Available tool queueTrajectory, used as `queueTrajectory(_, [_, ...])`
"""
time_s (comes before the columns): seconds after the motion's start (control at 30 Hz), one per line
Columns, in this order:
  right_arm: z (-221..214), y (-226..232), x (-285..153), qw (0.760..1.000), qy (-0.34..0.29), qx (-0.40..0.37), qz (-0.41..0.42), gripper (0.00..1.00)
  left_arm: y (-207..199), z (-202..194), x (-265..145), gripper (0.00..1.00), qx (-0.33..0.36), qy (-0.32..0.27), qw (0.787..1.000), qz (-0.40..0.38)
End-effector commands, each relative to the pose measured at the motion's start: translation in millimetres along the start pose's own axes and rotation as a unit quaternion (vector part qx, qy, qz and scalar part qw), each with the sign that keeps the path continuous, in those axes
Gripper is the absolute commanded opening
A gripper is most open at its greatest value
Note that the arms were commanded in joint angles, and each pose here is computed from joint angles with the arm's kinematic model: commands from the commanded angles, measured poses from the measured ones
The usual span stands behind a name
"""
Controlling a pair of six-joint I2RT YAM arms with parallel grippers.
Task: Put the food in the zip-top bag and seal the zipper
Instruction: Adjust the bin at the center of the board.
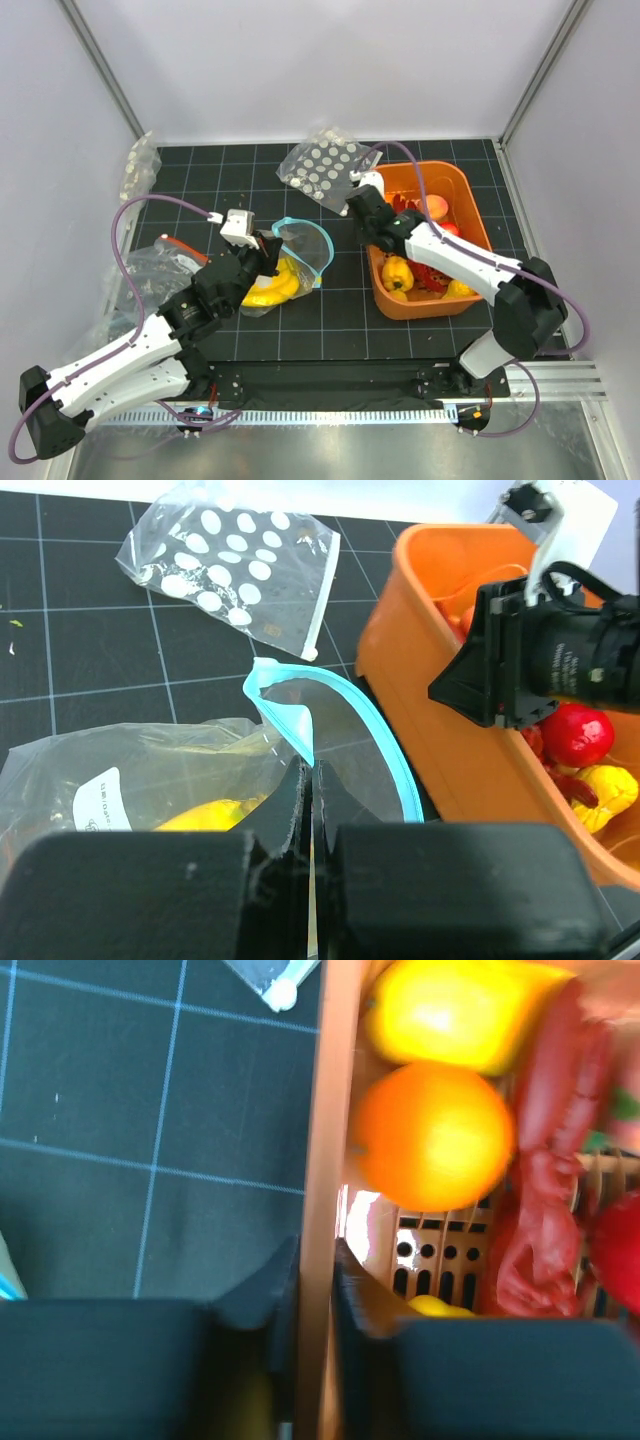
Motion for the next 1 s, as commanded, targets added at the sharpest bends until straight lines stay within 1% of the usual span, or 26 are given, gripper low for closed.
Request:
queueTrajectory(0.0, [21,-6,-14,0.994,-0.039,-0.027,-0.093,0.16,-2,15,0,0.00,-0.009,-0.037,0.999,-0.001])
queueTrajectory(0.03, [22,-6,-16,0.993,-0.045,-0.032,-0.102,0.04,-2,15,0,0.01,-0.010,-0.038,0.999,-0.001])
queueTrajectory(0.07, [23,-3,-18,0.992,-0.053,-0.039,-0.107,0.01,-2,15,0,0.00,-0.009,-0.038,0.999,0.001])
queueTrajectory(0.1, [25,-6,-22,0.990,-0.064,-0.039,-0.122,0.01,-2,15,0,0.01,-0.009,-0.037,0.999,0.001])
queueTrajectory(0.2, [29,-8,-37,0.986,-0.102,-0.029,-0.126,0.01,-1,14,0,0.00,-0.008,-0.037,0.999,0.003])
queueTrajectory(0.37, [38,-21,-70,0.968,-0.200,0.019,-0.148,0.01,-1,14,0,0.00,-0.007,-0.037,0.999,0.004])
queueTrajectory(0.4, [31,-20,-72,0.967,-0.207,0.016,-0.147,0.01,-1,14,0,0.01,-0.008,-0.036,0.999,0.003])
queueTrajectory(0.47, [38,-23,-90,0.958,-0.249,0.030,-0.138,0.01,-1,15,0,0.00,-0.008,-0.037,0.999,0.004])
queueTrajectory(0.53, [32,-22,-97,0.955,-0.263,0.022,-0.138,0.01,0,14,0,0.00,-0.008,-0.036,0.999,0.003])
queueTrajectory(0.57, [36,-25,-106,0.948,-0.281,0.037,-0.146,0.01,-1,14,0,0.00,-0.008,-0.037,0.999,0.002])
queueTrajectory(0.63, [30,-24,-109,0.946,-0.286,0.027,-0.148,0.01,0,14,-1,0.00,-0.008,-0.038,0.999,0.004])
queueTrajectory(0.67, [35,-24,-115,0.941,-0.304,0.039,-0.145,0.01,0,14,-1,0.01,-0.008,-0.038,0.999,0.003])
queueTrajectory(0.73, [33,-23,-117,0.937,-0.312,0.040,-0.150,0.01,0,14,0,0.00,-0.008,-0.037,0.999,0.004])
queueTrajectory(0.97, [33,-18,-112,0.940,-0.301,0.032,-0.159,0.01,0,12,1,0.00,-0.005,-0.035,0.999,0.005])
Point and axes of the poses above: each gripper's point midway between its finger pads, its own x axis out along the fingers, its own y axis along the line the jaws close on, z = x × y, the point moved 6 cm from there along -x, back along the fingers, and after that the axes turned 7 degrees about -x, right-handed, at the moved point
